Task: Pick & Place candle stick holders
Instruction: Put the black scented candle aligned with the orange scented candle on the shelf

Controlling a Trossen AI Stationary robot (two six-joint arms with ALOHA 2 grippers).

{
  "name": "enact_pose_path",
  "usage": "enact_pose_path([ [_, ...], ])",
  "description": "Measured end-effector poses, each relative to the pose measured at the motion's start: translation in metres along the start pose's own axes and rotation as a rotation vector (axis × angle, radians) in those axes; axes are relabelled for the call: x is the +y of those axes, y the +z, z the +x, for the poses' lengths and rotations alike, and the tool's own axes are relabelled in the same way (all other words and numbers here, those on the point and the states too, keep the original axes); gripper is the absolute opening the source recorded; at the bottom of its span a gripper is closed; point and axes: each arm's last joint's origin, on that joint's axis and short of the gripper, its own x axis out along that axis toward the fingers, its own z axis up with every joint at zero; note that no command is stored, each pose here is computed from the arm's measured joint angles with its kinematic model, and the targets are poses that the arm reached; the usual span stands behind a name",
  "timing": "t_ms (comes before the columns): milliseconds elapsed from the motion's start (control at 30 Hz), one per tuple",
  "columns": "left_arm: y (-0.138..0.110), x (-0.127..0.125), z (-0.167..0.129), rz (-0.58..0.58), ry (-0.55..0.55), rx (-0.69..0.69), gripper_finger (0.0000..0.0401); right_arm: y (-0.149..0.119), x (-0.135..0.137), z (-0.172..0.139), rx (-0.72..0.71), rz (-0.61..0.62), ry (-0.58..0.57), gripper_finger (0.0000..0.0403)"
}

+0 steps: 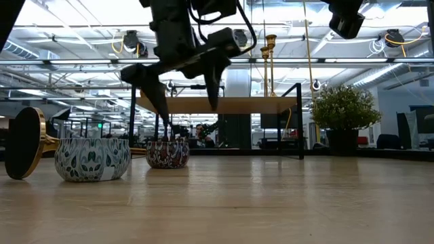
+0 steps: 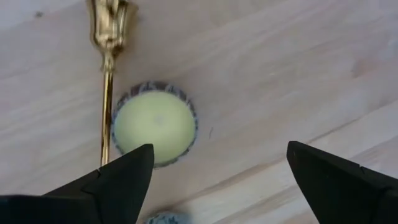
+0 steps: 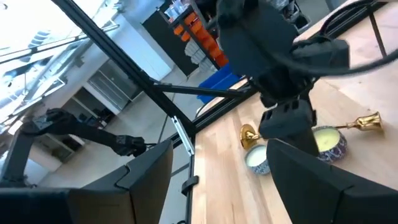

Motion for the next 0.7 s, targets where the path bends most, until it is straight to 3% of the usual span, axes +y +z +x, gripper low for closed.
enact_pose_path([
  [367, -0.011, 0.003, 0.000, 0.068, 0.077, -0.034, 0.0361, 0.001, 0.001, -0.005, 0.022, -0.002, 0.014, 0.0256],
  [700, -0.008, 0.005, 0.020, 0.117, 0.150, -0.003, 0.0370, 0.001, 0.001, -0.005, 0.042, -0.011, 0.025, 0.0256],
])
